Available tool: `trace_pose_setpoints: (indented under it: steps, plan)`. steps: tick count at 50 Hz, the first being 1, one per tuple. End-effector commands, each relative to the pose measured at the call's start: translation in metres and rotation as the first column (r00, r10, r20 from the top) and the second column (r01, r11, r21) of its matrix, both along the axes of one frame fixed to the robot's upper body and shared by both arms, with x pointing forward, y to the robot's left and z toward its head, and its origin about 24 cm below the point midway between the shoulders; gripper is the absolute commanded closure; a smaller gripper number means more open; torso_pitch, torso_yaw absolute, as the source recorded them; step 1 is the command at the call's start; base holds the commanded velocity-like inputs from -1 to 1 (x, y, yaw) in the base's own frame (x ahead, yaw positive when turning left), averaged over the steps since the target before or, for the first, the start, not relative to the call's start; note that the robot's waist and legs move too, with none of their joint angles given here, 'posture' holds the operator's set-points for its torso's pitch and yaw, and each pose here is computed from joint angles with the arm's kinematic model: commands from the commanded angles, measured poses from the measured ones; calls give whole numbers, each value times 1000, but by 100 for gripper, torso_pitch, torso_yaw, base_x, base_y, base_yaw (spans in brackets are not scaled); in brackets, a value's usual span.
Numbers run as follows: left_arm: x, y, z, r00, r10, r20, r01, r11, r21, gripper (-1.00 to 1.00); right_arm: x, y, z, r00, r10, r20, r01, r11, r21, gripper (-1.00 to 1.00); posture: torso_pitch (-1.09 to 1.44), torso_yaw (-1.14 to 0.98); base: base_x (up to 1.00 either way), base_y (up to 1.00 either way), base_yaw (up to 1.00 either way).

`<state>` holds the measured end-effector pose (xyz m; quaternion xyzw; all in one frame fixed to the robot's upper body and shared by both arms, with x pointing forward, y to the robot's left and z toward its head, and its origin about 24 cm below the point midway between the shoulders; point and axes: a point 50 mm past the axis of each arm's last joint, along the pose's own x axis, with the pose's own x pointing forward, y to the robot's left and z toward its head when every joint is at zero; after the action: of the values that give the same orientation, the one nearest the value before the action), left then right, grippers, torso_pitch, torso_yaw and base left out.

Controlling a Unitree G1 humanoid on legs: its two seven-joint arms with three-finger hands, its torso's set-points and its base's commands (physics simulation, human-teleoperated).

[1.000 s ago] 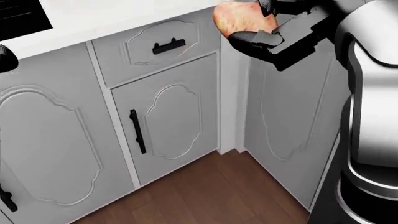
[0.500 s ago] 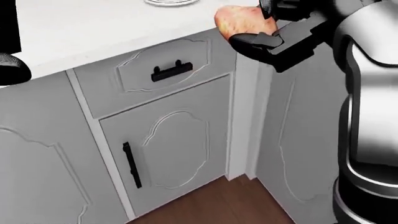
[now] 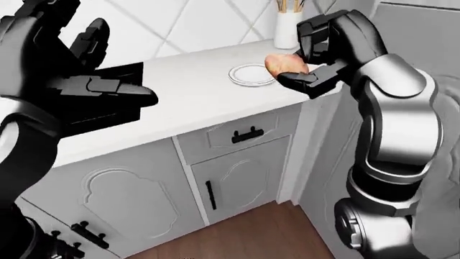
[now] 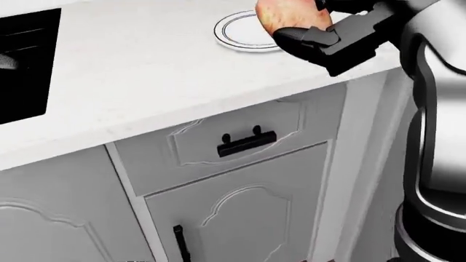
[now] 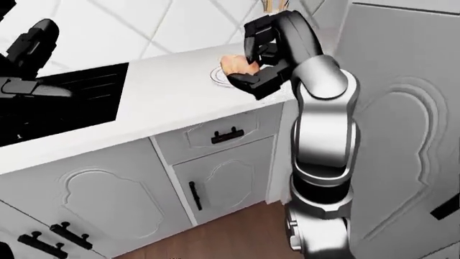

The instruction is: Pick the sweet potato from the top rack in the oven and place it on the plate on the counter.

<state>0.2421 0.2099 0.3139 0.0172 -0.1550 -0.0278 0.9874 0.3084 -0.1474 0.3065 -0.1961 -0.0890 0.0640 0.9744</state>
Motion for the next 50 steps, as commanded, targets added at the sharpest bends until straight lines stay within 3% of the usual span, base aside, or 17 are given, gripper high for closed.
trace_pose_setpoints:
  steps: [1, 8, 50]
  plan:
    - [-8, 9, 13, 995, 59, 82, -57, 998, -21, -100, -6, 13, 14, 995, 63, 73, -61, 998, -27, 100, -14, 0, 24, 0, 100]
    - [-9, 8, 15, 995, 57, 84, -55, 998, -23, -100, -7, 10, 19, 995, 49, 85, -46, 999, -28, 100, -14, 0, 24, 0, 99]
    - [-9, 9, 15, 995, 58, 86, -57, 998, -22, -100, -8, 5, 19, 996, 32, 83, -29, 999, -39, 100, -14, 0, 6, 5, 0]
